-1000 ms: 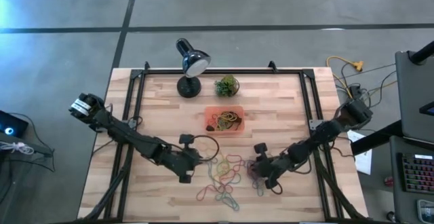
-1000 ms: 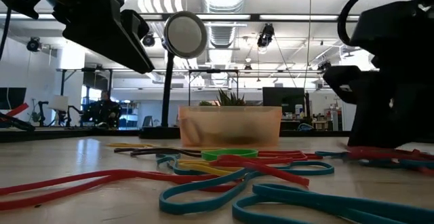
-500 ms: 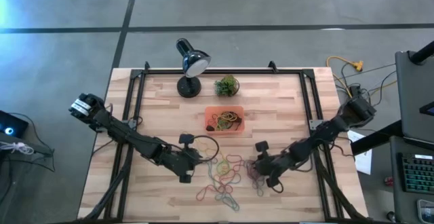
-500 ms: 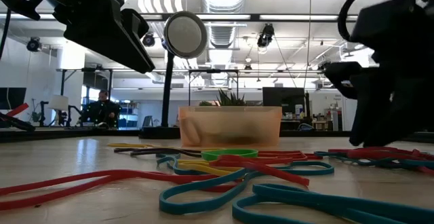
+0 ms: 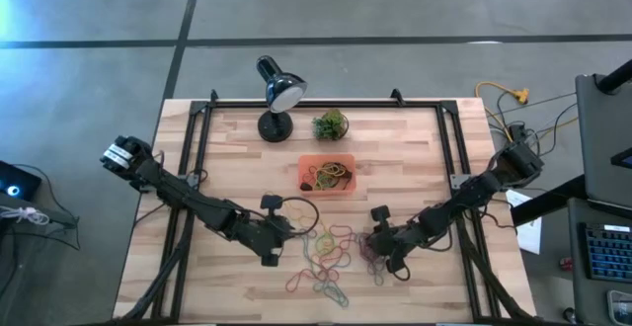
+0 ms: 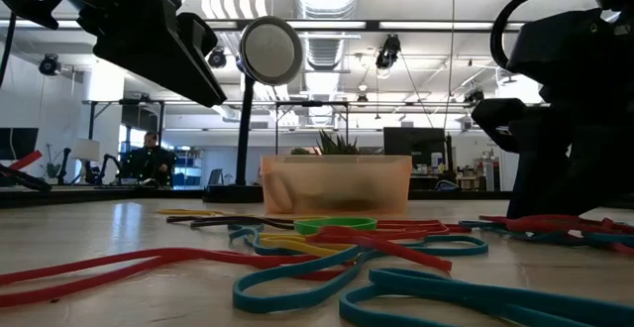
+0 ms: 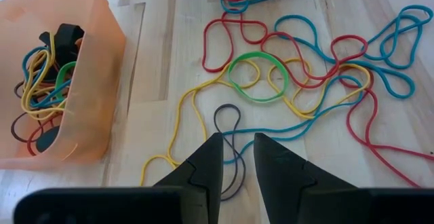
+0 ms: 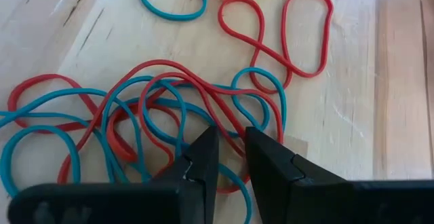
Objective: Pick and place rubber bands into bin
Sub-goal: Put the red rubber band into the orange bin
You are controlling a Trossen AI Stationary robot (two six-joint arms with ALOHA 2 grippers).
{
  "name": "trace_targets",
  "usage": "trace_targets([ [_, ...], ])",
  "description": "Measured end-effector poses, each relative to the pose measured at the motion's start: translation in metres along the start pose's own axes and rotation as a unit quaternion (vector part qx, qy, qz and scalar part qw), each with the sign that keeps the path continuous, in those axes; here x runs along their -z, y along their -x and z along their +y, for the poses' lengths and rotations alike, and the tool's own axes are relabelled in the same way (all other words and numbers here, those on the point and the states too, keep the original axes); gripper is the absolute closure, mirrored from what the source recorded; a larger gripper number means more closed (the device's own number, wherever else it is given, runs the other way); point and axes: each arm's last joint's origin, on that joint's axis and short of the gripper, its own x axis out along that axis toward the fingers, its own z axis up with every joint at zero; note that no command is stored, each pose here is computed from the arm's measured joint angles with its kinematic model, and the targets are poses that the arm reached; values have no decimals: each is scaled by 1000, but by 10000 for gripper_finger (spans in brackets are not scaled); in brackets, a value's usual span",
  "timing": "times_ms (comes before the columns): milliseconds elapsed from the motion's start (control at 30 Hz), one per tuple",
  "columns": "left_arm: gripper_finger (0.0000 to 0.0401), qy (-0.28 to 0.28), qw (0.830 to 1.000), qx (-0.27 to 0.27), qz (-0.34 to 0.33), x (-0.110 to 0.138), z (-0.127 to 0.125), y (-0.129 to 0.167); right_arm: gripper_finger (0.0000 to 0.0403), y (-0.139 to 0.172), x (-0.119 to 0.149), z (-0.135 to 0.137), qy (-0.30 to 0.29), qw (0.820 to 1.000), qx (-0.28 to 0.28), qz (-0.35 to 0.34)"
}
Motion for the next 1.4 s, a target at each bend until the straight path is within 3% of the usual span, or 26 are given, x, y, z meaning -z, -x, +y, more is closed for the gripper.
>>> trace_targets([
  [300,333,0,1000,0,0,0,0,0,391,0,0,0,-5,1000,0,1],
  [533,333,1,1000,0,0,0,0,0,394,11,-9,-3,-14,1000,-2,-25],
  [800,333,0,1000,0,1,1,0,0,394,48,-33,-12,-11,997,-7,-81],
  [1133,333,-1,1000,0,1,0,0,0,394,97,-70,-29,53,980,74,-176],
  [1400,333,-1,1000,-1,0,0,0,0,394,112,-96,-62,91,965,151,-193],
])
